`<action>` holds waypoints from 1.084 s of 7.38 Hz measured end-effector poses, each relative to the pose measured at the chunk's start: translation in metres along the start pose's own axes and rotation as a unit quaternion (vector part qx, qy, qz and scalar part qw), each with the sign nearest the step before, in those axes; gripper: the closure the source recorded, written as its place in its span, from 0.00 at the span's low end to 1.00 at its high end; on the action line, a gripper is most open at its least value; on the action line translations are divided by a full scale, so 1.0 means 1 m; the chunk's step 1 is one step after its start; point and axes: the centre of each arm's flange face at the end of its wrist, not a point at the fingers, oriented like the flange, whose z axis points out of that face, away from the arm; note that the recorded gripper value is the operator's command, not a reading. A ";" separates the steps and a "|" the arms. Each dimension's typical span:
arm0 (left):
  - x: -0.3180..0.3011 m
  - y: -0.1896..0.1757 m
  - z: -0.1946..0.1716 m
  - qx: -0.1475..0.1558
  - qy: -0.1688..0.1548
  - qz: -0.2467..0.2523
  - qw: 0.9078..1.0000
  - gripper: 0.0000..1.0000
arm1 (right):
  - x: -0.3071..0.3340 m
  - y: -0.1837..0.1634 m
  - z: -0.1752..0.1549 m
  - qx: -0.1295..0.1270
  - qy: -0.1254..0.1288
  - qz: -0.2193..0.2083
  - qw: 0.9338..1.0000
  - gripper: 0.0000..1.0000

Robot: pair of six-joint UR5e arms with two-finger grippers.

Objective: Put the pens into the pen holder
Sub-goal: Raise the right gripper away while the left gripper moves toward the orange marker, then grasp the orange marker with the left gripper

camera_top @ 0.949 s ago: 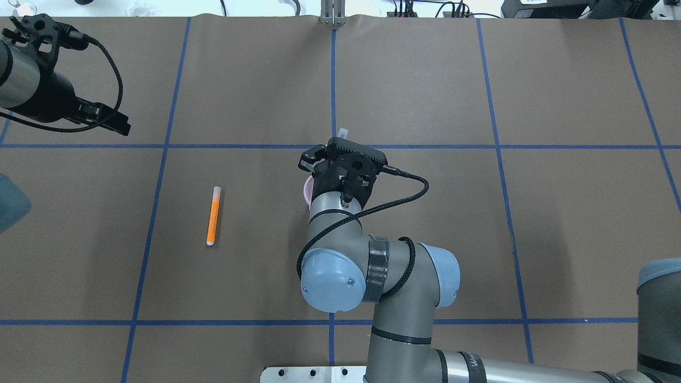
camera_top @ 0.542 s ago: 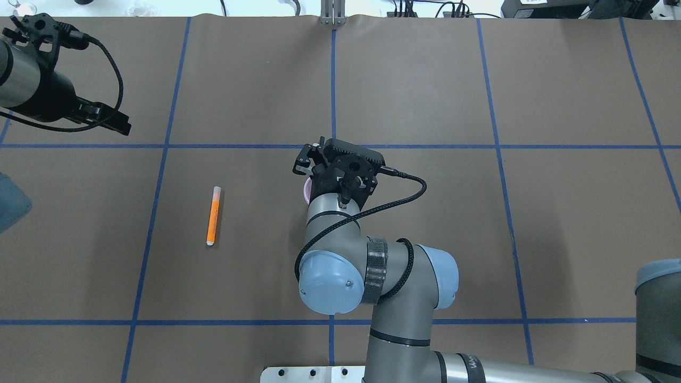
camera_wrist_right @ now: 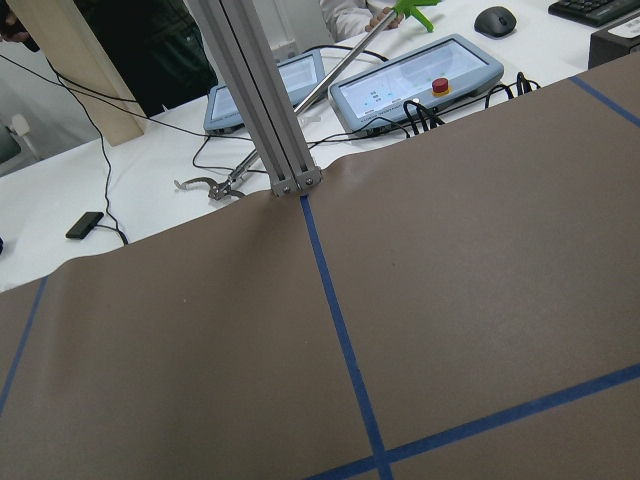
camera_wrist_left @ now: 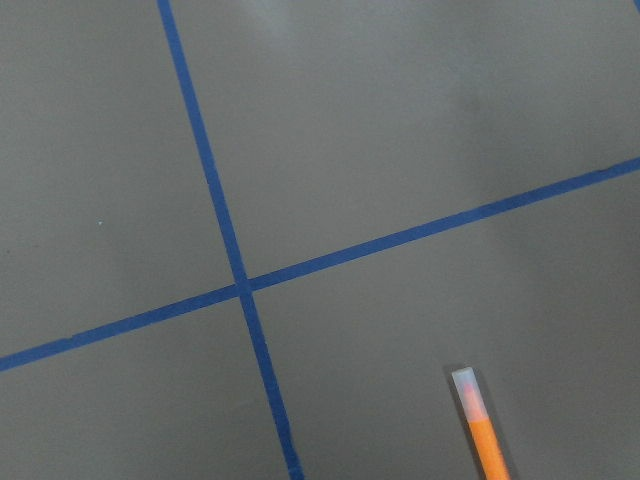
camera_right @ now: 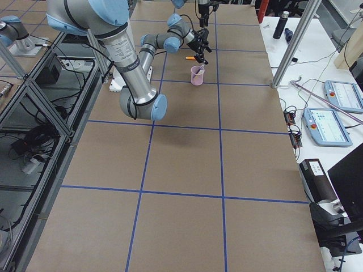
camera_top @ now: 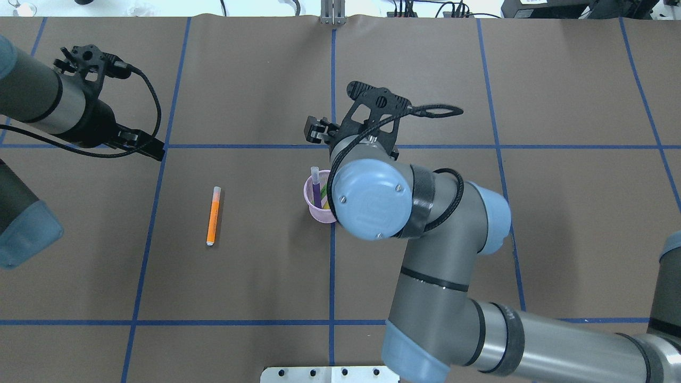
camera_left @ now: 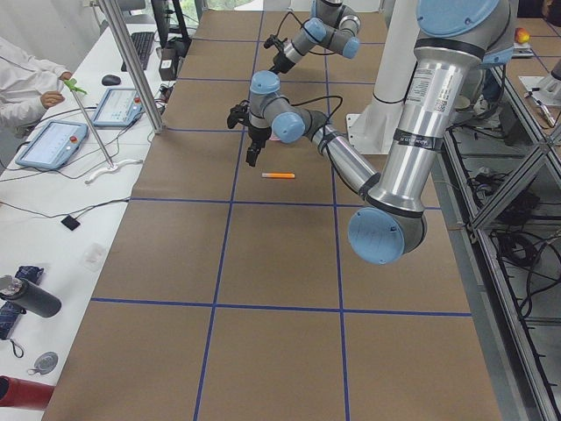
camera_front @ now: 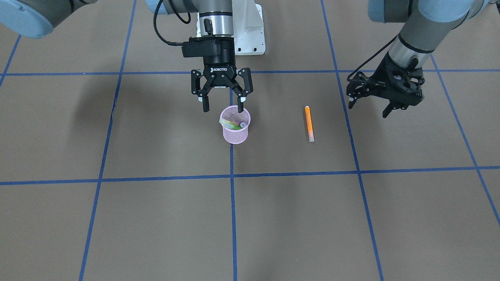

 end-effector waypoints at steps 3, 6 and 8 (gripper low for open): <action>0.054 0.001 0.065 -0.010 -0.028 -0.063 0.998 0.00 | 0.056 -0.119 0.012 -0.127 0.024 -0.045 0.991 0.00; 0.070 -0.012 0.129 -0.042 -0.058 -0.093 0.993 0.06 | 0.128 -0.198 0.003 -0.197 0.006 -0.101 0.975 0.00; 0.081 -0.007 0.148 -0.052 -0.058 -0.089 0.993 0.27 | 0.145 -0.208 0.000 -0.203 0.003 -0.112 0.973 0.00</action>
